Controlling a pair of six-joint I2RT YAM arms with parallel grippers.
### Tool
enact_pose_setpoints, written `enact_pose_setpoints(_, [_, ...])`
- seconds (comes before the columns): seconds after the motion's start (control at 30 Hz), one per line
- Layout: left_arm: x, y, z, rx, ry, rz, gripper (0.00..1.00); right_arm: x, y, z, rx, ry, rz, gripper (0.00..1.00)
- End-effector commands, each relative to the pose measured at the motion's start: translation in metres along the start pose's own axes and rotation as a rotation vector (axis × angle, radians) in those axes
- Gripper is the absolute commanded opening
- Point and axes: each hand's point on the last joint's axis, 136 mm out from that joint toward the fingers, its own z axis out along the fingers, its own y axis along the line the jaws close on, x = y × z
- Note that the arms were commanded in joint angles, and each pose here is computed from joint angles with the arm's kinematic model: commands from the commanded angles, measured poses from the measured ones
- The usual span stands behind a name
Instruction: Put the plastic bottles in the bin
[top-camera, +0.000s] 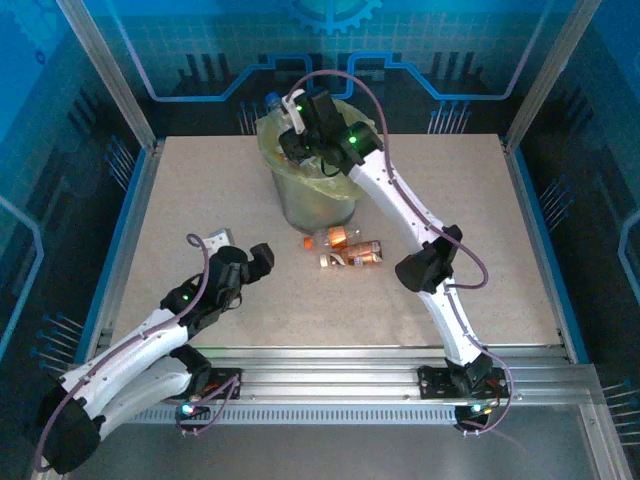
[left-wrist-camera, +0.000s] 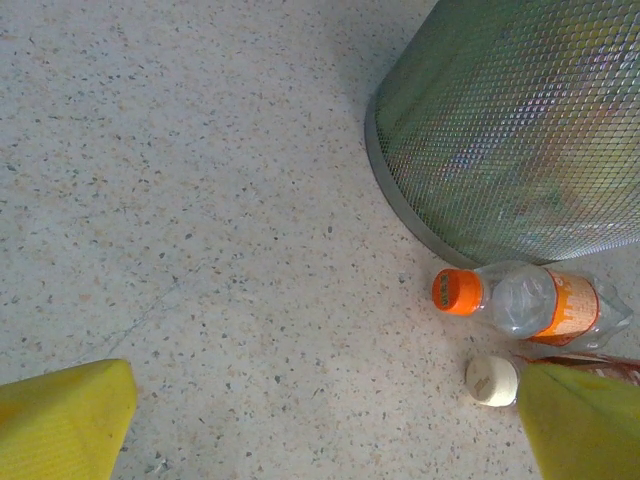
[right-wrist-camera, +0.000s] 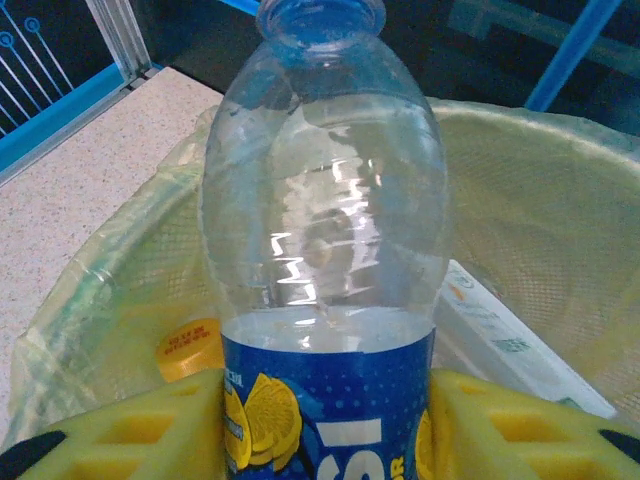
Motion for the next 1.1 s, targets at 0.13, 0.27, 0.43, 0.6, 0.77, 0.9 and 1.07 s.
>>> enact_pose_setpoints(0.13, [-0.013, 0.0, -0.006, -0.011, -0.039, -0.005, 0.99, -0.009, -0.007, -0.03, 0.006, -0.006, -0.054, 0.51])
enact_pose_setpoints(0.27, [-0.014, 0.0, -0.006, -0.014, -0.041, -0.003, 0.99, 0.001, -0.008, -0.027, 0.009, 0.031, -0.081, 0.51])
enact_pose_setpoints(0.43, [-0.016, 0.0, -0.006, -0.014, -0.045, -0.005, 0.99, 0.016, -0.007, -0.022, 0.01, 0.088, -0.115, 0.53])
enact_pose_setpoints(0.6, [-0.016, 0.0, -0.006, -0.014, -0.046, -0.008, 0.99, 0.026, -0.001, -0.014, 0.005, 0.118, -0.145, 0.59])
enact_pose_setpoints(0.77, [-0.016, -0.001, -0.006, -0.014, -0.045, -0.007, 0.99, 0.031, 0.007, -0.007, -0.025, 0.129, -0.157, 0.6])
enact_pose_setpoints(0.9, [-0.016, -0.001, -0.006, -0.016, -0.044, -0.008, 0.99, 0.038, 0.009, -0.003, -0.033, 0.151, -0.173, 0.6])
enact_pose_setpoints(1.07, [-0.016, 0.001, -0.006, -0.019, -0.045, -0.009, 0.99, 0.059, 0.01, 0.016, -0.027, 0.213, -0.211, 0.6])
